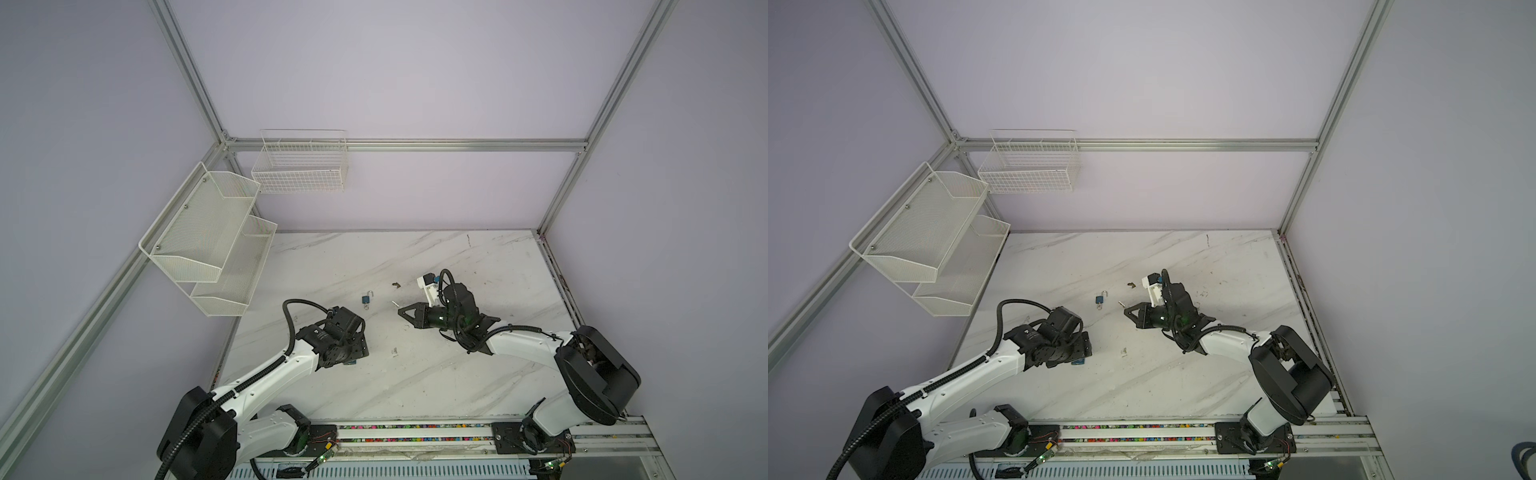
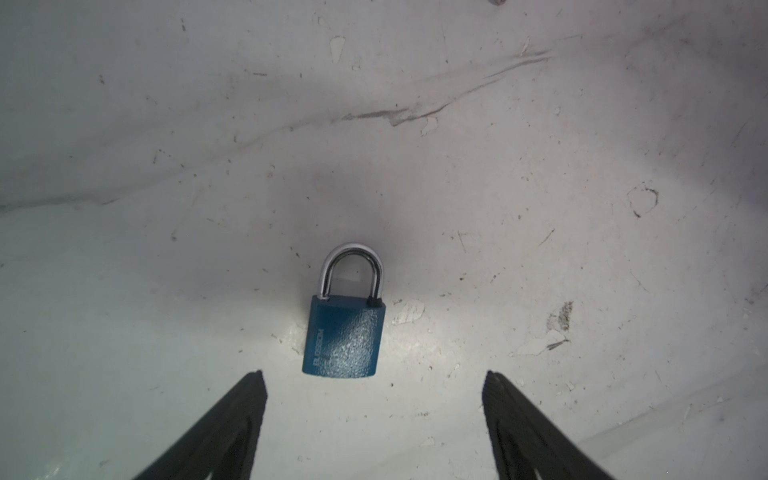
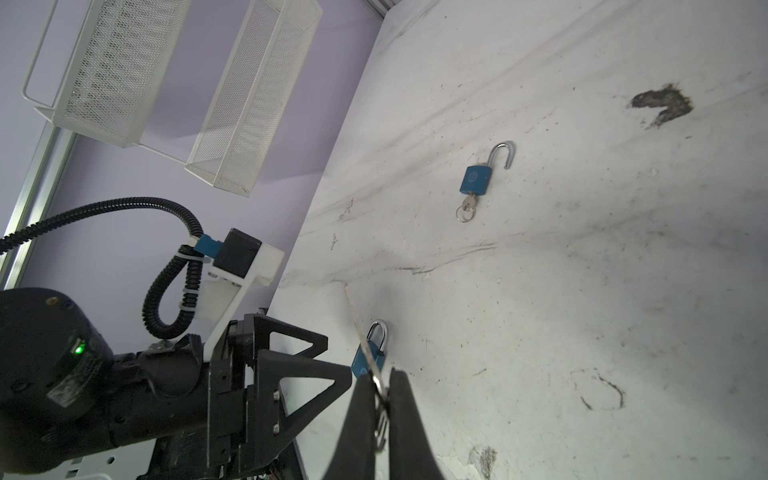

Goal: Unlock with the key

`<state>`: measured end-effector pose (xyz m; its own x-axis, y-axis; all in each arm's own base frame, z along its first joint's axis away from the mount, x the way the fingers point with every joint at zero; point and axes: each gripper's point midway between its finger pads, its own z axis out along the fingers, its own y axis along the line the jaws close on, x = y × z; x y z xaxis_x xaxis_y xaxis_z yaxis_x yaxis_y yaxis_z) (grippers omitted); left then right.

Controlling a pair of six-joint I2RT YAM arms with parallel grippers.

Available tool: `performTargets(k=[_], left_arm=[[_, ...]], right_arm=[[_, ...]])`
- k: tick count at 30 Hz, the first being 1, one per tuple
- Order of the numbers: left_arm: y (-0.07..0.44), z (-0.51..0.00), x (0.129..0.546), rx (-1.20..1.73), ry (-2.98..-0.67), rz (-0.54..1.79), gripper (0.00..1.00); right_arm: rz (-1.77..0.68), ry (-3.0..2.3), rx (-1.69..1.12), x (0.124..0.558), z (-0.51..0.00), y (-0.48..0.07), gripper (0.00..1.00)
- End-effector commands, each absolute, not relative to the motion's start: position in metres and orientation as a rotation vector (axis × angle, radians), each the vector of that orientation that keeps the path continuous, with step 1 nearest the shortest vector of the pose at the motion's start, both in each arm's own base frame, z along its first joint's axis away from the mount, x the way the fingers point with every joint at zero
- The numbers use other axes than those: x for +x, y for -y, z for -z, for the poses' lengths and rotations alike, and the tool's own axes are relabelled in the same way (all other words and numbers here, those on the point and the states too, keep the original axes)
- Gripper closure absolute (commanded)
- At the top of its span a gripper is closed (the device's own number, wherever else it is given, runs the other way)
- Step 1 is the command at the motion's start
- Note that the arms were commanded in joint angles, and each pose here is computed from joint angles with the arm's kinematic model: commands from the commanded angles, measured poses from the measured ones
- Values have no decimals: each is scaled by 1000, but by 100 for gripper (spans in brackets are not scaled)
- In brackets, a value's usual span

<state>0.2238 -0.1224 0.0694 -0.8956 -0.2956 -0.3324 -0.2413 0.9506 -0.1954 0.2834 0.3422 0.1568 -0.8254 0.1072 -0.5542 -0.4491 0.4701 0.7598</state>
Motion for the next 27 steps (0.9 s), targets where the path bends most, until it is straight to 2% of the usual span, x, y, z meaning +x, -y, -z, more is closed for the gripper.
performTargets(k=[1,16,27], left_arm=[[122,-57,226,-405,-2746,165,19],[132,-27,228,-363,-2832,-14,31],[143,-24,234,-370,-2843,-17,40]], right_arm=[[-1353,-2159,-265,291,-162,-346,100],[-1359,-2165,-265,292,-161,-348,100],[-1352,-2172,-269,292,-157,-348,100]])
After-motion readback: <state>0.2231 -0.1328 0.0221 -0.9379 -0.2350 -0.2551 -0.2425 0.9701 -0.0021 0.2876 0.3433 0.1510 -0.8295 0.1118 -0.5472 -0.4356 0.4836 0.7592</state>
